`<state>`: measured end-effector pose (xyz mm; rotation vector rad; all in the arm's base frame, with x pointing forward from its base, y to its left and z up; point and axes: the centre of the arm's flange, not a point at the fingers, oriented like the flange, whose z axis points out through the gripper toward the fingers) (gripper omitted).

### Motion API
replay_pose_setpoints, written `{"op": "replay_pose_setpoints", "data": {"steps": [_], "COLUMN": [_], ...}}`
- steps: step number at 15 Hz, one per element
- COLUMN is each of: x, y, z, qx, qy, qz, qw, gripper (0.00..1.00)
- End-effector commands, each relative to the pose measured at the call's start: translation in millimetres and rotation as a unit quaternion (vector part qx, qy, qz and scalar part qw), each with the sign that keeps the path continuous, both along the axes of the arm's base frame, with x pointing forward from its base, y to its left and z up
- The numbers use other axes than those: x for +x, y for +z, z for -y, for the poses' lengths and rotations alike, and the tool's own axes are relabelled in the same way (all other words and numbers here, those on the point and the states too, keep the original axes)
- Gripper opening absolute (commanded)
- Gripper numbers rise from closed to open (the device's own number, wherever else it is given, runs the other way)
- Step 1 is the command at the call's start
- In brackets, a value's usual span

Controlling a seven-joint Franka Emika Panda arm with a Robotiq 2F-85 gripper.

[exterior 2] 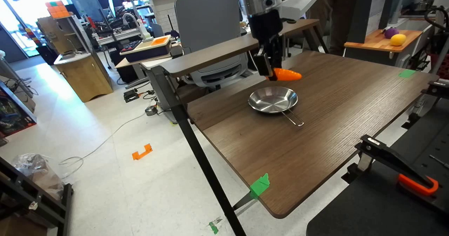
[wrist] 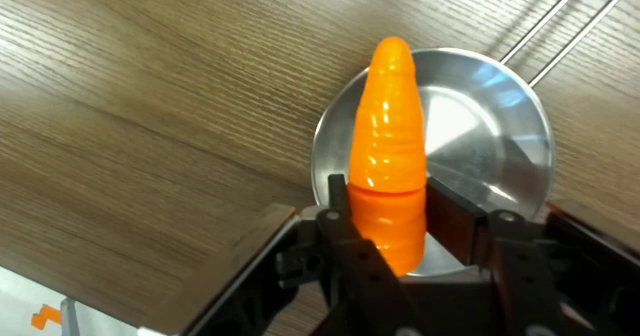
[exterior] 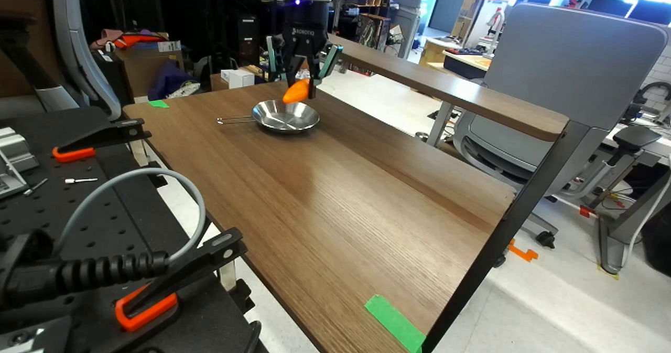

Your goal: Put the carrot on the silver pan.

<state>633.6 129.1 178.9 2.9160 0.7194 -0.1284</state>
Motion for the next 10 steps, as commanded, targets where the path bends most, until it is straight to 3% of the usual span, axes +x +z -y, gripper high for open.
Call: {"op": "replay_pose_setpoints", "data": {"steps": [1,10], "x": [7.0,3.4], "y": [8.3,-0.3], "z": [-10.8,-19.8], "qx": [0.012,0.007], "qy": [0.057,0.074], "qz": [0.005,-0.005], "qw": [0.9983,0.9972], "gripper": [0.15,0.15]}}
